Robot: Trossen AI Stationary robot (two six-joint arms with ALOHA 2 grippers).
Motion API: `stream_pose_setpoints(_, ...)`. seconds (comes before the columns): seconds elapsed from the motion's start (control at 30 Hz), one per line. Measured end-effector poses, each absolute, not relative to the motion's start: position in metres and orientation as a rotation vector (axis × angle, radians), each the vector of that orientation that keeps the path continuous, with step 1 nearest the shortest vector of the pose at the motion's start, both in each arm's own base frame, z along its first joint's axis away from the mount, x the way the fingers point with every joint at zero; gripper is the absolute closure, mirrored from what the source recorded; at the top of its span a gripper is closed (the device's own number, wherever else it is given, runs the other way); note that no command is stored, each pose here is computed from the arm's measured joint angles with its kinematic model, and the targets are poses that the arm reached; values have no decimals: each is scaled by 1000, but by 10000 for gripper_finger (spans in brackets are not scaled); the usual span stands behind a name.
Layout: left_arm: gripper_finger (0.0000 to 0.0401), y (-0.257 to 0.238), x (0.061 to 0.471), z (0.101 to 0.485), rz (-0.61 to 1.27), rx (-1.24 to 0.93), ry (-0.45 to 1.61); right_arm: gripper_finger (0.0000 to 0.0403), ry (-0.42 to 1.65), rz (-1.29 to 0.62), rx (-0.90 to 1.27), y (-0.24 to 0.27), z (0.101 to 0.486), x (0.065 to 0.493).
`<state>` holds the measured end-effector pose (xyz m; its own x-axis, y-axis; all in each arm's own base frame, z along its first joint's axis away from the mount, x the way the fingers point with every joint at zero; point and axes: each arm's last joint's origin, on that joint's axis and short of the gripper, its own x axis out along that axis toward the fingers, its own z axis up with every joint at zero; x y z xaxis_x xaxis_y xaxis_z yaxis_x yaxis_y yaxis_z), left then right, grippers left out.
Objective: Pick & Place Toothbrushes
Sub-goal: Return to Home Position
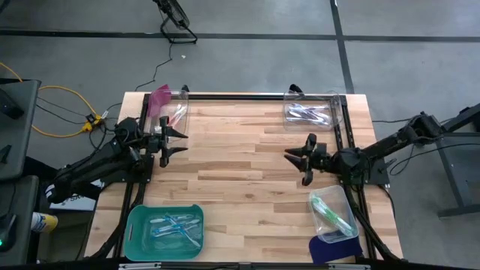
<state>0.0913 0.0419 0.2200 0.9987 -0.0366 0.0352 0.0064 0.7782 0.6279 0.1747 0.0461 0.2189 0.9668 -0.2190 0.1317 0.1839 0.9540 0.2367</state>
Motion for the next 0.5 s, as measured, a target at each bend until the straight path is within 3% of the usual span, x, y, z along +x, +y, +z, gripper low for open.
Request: stream_pose_setpoints(0.5,208,38,86,191,-20,625,-53,310,-150,-161,255,2,193,168)
